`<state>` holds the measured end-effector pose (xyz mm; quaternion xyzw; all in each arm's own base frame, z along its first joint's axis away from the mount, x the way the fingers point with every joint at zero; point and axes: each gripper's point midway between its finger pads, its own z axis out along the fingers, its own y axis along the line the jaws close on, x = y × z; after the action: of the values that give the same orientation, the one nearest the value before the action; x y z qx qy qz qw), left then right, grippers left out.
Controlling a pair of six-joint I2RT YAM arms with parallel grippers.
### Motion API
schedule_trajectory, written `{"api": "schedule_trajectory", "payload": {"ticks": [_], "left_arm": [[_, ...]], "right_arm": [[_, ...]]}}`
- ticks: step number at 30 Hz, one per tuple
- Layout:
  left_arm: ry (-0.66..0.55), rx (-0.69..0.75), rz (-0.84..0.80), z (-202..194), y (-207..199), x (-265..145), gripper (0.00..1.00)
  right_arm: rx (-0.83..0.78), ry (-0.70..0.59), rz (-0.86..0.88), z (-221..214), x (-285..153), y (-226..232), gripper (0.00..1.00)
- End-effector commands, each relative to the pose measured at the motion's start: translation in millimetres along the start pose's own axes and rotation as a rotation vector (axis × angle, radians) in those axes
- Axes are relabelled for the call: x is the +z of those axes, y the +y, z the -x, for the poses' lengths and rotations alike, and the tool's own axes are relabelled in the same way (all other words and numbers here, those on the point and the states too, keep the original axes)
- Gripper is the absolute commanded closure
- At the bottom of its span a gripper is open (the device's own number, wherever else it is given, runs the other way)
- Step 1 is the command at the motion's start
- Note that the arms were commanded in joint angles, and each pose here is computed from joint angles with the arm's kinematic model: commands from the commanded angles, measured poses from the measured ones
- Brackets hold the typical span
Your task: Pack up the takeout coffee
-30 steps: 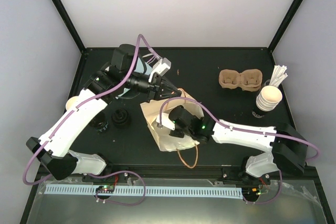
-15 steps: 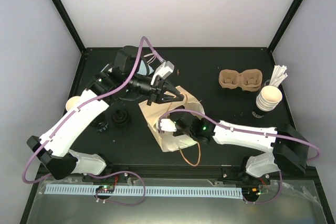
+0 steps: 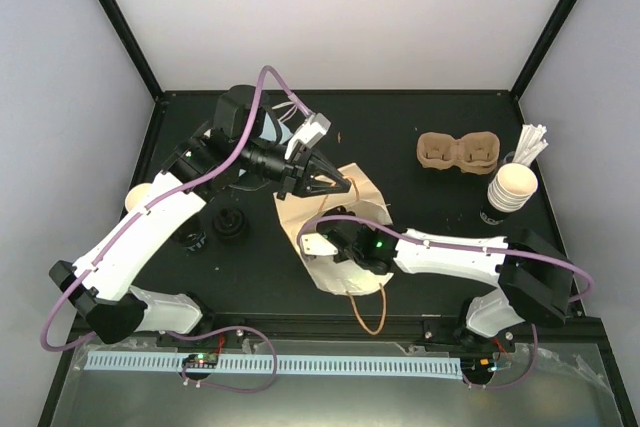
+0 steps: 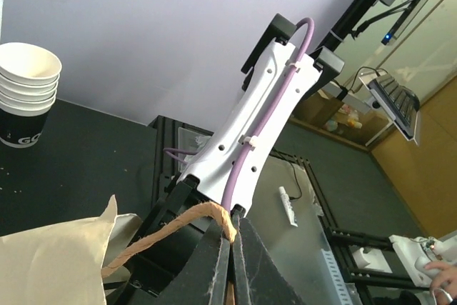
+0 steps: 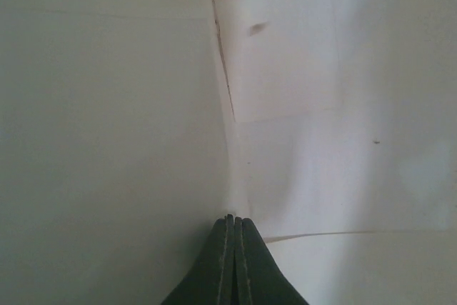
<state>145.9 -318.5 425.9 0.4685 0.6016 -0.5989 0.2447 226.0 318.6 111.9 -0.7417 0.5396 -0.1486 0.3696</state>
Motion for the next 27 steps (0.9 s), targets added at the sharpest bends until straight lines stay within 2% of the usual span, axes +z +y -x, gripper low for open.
{"api": "schedule_trajectory", "payload": {"ticks": [1, 12, 19, 27], "left_arm": [[-0.038, 0.095, -0.057, 16.2, -27.8, -6.3, 0.98], [-0.005, 0.120, 0.105, 16.9, -2.9, -9.3, 0.98], [0.010, 0.105, 0.203, 16.5, 18.7, -12.0, 0.99], [0.026, 0.076, 0.203, 10.6, 27.2, -9.0, 0.98]], "right_arm": [[-0.043, -0.004, 0.089, 0.4, -1.2, 18.2, 0.99], [-0.048, -0.028, 0.305, -2.7, -13.4, 66.6, 0.99], [-0.001, -0.075, 0.296, 4.3, -28.2, 59.9, 0.99], [0.081, -0.090, 0.222, 12.3, -40.3, 31.5, 0.99]]}}
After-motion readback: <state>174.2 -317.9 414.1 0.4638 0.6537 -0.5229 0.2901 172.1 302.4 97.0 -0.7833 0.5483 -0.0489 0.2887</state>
